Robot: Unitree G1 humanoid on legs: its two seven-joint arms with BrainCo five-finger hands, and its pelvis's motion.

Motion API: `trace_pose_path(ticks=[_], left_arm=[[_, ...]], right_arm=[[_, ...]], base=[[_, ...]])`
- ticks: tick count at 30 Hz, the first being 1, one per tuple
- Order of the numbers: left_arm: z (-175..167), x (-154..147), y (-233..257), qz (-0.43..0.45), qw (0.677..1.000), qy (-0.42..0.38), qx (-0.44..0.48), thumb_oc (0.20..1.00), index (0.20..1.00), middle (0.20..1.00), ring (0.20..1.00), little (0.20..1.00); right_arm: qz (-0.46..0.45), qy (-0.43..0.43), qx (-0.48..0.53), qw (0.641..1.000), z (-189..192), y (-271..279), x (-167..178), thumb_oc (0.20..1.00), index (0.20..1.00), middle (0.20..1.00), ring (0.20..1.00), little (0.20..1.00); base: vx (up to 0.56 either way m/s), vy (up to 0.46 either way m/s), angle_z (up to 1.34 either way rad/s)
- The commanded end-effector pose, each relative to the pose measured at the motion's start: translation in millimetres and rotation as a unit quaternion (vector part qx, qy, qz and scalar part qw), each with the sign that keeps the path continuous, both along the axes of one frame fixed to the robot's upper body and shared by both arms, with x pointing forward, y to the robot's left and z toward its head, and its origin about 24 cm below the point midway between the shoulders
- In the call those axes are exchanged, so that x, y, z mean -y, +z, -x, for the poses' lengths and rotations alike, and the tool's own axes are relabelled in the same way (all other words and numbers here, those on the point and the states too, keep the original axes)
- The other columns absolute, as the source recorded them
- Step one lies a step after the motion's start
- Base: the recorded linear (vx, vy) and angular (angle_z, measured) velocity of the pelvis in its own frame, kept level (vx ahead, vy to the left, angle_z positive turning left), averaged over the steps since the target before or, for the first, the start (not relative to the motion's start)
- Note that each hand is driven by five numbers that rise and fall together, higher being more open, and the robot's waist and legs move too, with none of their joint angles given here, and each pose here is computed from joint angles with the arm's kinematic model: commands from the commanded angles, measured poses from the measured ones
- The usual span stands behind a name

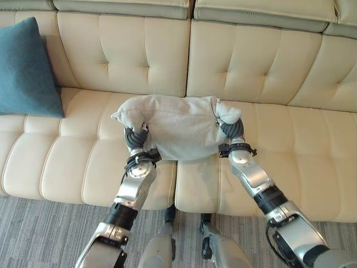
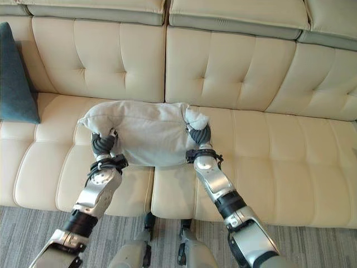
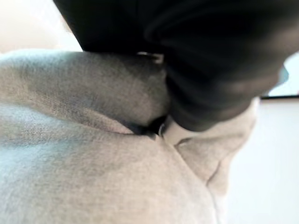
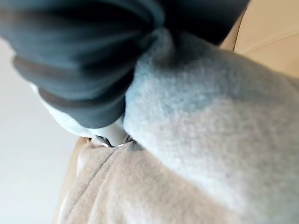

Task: Pick up all the scattered cushions and arrange them neatly on the sofa.

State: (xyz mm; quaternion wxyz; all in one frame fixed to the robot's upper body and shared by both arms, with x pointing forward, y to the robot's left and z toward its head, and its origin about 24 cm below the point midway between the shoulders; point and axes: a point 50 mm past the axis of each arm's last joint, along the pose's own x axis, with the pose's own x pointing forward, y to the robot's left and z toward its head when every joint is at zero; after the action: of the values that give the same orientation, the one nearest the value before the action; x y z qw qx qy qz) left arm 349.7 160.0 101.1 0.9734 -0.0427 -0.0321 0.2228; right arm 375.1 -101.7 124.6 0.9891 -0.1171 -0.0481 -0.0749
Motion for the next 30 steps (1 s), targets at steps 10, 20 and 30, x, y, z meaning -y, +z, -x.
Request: trace_pose_path(ticks=[10, 20, 30], left_arm=[[-67.5, -46.6, 91.7, 0.05, 0.999, -0.013, 0.0, 1.0, 1.0, 1.0, 1.0, 1.0], [-0.2, -160.2, -17.5, -0.113, 0.973, 0.045, -0.195, 1.0, 1.0, 1.0, 1.0, 1.0], [84.4, -146.2, -122.2, -0.049, 0.961, -0.001, -0.271, 1.0, 1.0, 1.0, 1.0, 1.0]], right_arm=[[-0.041, -0.04, -0.029, 0.998, -49.8, 73.4, 31.6, 1.0, 1.0, 1.0, 1.0, 1.0], [-0.153, -0.114, -0.078, 0.979, -2.6, -25.2, 143.8, 1.0, 1.0, 1.0, 1.0, 1.0], [-0.119, -0.119, -0.168, 0.971, 81.2, -119.9, 166.5, 1.0, 1.0, 1.0, 1.0, 1.0]], base=[[-0.01, 0.015, 0.0], [0.03, 0.037, -0.07], [0.0, 0.019, -0.1]])
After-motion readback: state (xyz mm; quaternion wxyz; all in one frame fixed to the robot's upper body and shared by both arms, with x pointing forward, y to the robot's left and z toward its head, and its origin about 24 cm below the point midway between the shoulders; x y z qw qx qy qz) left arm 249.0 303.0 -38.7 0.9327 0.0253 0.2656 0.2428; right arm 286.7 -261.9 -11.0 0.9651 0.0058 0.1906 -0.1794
